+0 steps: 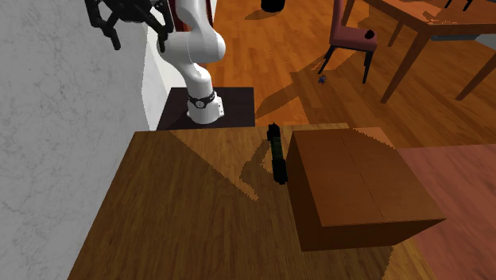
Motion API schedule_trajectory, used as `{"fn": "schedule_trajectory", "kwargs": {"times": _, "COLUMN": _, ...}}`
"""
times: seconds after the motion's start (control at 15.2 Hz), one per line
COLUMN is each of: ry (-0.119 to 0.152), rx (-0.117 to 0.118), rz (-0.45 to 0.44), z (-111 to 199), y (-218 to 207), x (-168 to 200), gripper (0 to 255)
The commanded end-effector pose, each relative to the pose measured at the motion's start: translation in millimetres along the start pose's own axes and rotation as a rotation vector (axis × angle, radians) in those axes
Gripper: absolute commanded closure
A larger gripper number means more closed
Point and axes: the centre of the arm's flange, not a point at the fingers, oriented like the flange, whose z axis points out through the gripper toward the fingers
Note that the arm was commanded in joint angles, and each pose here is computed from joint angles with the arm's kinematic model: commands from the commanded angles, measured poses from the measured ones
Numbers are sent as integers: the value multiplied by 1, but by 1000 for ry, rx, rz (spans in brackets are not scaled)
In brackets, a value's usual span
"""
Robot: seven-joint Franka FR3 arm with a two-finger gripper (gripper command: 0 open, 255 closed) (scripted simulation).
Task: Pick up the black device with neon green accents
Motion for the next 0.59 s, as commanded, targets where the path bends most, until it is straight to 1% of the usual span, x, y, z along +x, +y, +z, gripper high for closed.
{"fn": "schedule_trajectory", "kwargs": {"times": 0.0, "ry": 0, "rx": 0, "rz": 0, "z": 0, "y": 0, "x": 0, "gripper": 0}}
{"fn": "schedule_trajectory", "kwargs": {"times": 0.53, "ry": -42, "rx": 32, "rz": -6, "z": 46, "y": -80, "x": 49, "gripper": 0}}
